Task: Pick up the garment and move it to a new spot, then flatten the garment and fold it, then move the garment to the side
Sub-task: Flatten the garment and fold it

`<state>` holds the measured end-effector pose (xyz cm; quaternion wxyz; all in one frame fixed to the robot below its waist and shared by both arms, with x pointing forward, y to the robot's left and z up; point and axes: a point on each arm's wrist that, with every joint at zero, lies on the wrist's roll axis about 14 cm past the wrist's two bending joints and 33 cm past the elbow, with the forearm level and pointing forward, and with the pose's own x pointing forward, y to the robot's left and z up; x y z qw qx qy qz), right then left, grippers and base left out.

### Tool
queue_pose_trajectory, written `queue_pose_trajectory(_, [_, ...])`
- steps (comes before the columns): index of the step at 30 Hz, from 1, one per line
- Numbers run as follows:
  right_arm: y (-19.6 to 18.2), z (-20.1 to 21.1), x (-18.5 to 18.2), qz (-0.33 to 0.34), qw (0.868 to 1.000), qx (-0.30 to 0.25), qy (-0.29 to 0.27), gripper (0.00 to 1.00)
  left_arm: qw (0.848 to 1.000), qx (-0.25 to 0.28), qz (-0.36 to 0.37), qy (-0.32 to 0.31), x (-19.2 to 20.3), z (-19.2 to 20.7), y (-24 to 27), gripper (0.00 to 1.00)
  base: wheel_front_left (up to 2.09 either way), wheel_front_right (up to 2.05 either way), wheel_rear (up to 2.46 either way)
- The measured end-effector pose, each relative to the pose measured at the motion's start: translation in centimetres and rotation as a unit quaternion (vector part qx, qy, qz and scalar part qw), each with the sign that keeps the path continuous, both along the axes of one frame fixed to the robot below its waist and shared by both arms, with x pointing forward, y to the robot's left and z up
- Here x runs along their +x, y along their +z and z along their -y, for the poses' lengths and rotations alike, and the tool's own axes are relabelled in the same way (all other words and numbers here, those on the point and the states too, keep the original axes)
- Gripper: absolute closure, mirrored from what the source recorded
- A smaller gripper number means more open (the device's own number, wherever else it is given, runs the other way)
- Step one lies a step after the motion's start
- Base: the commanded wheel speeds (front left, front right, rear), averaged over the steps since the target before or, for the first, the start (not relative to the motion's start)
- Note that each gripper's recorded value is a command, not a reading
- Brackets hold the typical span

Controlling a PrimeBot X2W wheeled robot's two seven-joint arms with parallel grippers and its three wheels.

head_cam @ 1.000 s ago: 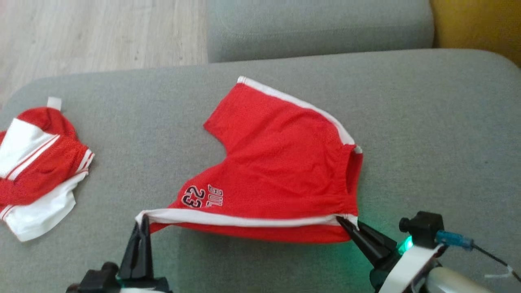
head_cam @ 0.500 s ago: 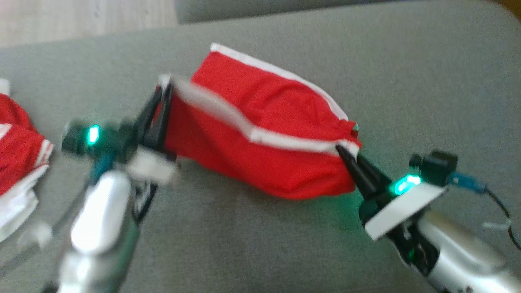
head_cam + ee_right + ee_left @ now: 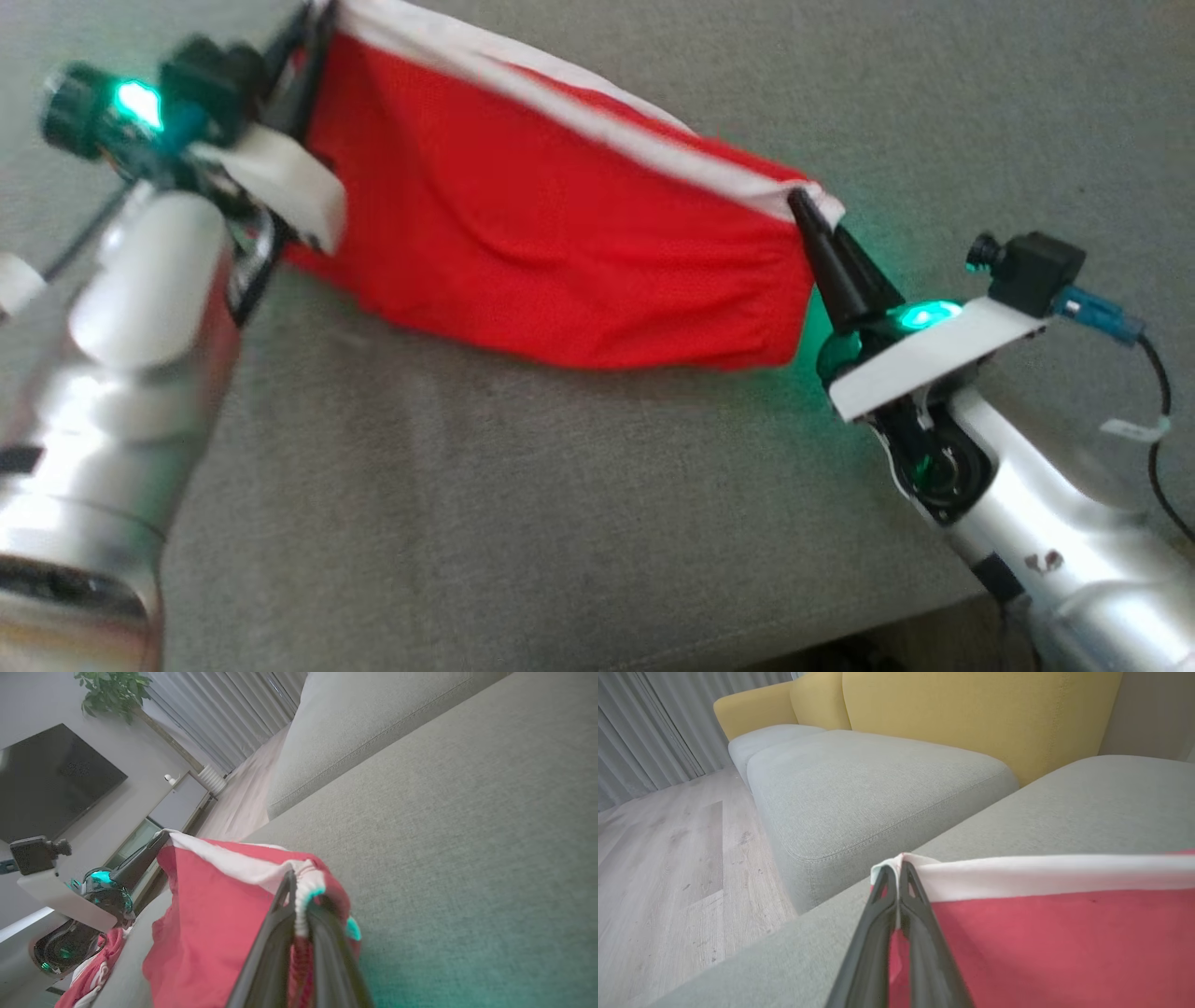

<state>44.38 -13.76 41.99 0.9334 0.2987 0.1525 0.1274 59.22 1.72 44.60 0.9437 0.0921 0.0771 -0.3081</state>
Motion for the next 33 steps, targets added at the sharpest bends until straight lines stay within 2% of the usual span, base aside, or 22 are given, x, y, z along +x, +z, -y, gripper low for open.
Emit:
queue_pose_trajectory(6, [0.3,0.1,1.4,0.01,1.0,0.006,-0.013,1.0,1.0,0.014,-0.005,0.005,2.5,0.4,-1.0,1.0,0.0,0.0,0.0])
queue_pose_trajectory(10, [0.0,-0.3,1.7,0.008,1.0,0.01,-0.013,1.0,0.999,0.034,-0.026,0.005,2.7,0.4,-3.3,1.0,0.0,0.0,0.0])
queue_pose_trajectory(11, [0.0,-0.4,1.8,0.008,1.0,0.008,-0.012,1.0,0.999,0.038,-0.032,0.006,2.7,0.4,-3.8,0.83,0.0,0.0,0.0])
queue_pose_trajectory(12, [-0.1,-0.5,1.8,0.007,1.0,0.009,-0.011,1.0,0.998,0.041,-0.038,0.007,2.6,0.2,-4.3,0.83,0.0,0.0,0.0])
queue_pose_trajectory(13, [-0.3,-0.7,1.7,0.004,1.0,0.008,-0.009,0.77,0.998,0.043,-0.042,0.009,2.5,0.1,-4.6,0.11,0.0,0.0,0.0])
queue_pose_trajectory(14, [-0.6,-0.8,1.6,0.0,1.0,0.007,-0.008,0.13,0.998,0.045,-0.045,0.011,2.4,-0.1,-4.8,0.0,0.0,0.0,0.0])
queue_pose_trajectory(15, [-0.7,-0.8,1.5,-0.002,1.0,0.006,-0.007,0.0,0.998,0.046,-0.044,0.014,2.4,-0.2,-4.9,0.0,0.0,0.0,0.0])
queue_pose_trajectory(22, [-0.2,0.6,1.2,0.012,0.999,-0.028,-0.02,0.0,0.999,0.032,-0.02,0.037,1.9,-1.0,-3.0,0.0,0.0,0.0,0.0])
queue_pose_trajectory(27, [-1.2,2.2,-1.2,-0.004,0.998,-0.048,-0.044,0.0,0.998,0.011,-0.033,0.052,-0.3,-1.5,-2.9,0.0,0.0,0.0,0.0])
queue_pose_trajectory(33, [0.1,6.6,-1.7,0.032,0.987,-0.122,-0.097,0.0,0.994,-0.025,-0.045,0.096,-2.4,-3.0,-2.7,0.0,0.0,0.0,0.0])
